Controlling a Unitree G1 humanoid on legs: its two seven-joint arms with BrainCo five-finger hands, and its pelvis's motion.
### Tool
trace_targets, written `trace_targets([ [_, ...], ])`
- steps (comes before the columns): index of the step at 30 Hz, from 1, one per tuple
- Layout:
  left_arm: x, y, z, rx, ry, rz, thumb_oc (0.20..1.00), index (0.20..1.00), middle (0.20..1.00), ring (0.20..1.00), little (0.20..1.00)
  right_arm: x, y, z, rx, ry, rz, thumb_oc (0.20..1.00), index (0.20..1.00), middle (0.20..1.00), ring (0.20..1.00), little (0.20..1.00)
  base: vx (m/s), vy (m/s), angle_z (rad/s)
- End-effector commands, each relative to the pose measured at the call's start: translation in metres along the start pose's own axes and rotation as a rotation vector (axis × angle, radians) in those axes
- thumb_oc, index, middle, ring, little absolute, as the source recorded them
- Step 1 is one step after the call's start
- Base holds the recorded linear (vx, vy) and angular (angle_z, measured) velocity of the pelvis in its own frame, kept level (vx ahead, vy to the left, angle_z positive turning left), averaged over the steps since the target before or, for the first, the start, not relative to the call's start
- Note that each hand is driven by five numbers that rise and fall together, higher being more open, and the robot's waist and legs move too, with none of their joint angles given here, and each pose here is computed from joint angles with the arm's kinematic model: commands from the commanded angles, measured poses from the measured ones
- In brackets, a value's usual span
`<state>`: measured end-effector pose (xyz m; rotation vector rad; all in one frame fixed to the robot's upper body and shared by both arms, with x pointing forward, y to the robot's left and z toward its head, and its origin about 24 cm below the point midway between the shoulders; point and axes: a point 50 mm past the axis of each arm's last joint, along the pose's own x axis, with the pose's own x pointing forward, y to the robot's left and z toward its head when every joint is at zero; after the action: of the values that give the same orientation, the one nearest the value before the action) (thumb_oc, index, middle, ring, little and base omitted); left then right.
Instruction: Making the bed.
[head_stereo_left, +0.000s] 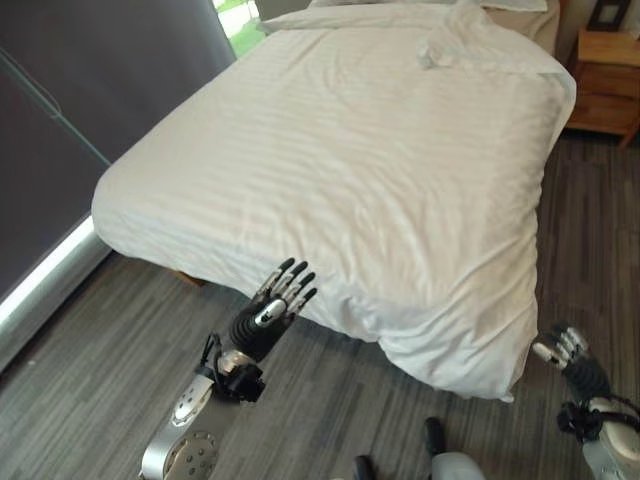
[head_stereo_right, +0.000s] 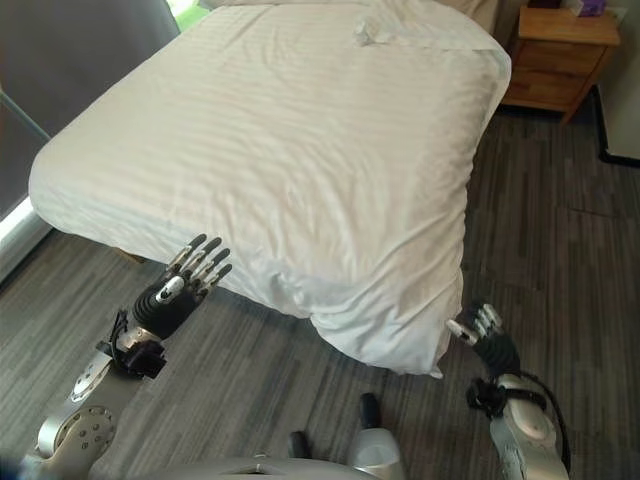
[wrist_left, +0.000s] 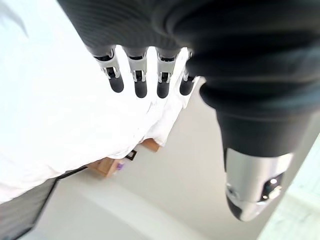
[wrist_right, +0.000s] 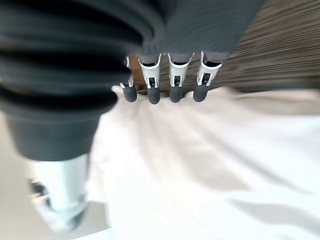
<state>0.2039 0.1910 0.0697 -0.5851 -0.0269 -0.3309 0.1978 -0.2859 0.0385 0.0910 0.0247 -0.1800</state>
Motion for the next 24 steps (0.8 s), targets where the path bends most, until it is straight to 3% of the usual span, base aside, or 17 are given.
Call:
trace_targets([
  [1, 0.018, -0.004, 0.022, 0.062, -0.115, -0.051, 1.000, 1.000, 1.000, 1.000, 1.000, 0.021, 0.036, 0.033, 0.240, -0.200, 0.195, 0.200, 0.200, 0.200, 0.200, 0.200, -0.04, 0.009, 0.06],
  [3, 0.020, -0.002, 0.020, 0.074, -0.110, -0.041, 1.000, 1.000, 1.000, 1.000, 1.000, 0.034, 0.060, 0.044, 0.264, -0.207, 0.331, 0.200, 0.200, 0.200, 0.200, 0.200, -0.05, -0.007, 0.06],
  [7, 0.024, -0.005, 0.015, 0.087, -0.105, -0.049, 1.000, 1.000, 1.000, 1.000, 1.000, 0.051, 0.074, 0.050, 0.224, -0.201, 0.378, 0.200, 0.200, 0.200, 0.200, 0.200, -0.05, -0.025, 0.07],
  [12, 0.022, 0.000, 0.017, 0.096, -0.121, -0.022, 1.000, 1.000, 1.000, 1.000, 1.000, 0.064, 0.074, 0.053, 0.252, -0.232, 0.297, 0.200, 0.200, 0.200, 0.200, 0.200, -0.01, -0.024, 0.04],
  [24, 0.013, 0.009, 0.014, 0.080, -0.140, 0.056, 1.000, 1.000, 1.000, 1.000, 1.000, 0.048, 0.040, 0.010, 0.325, -0.097, 0.108, 0.200, 0.200, 0.200, 0.200, 0.200, 0.00, -0.006, 0.03],
])
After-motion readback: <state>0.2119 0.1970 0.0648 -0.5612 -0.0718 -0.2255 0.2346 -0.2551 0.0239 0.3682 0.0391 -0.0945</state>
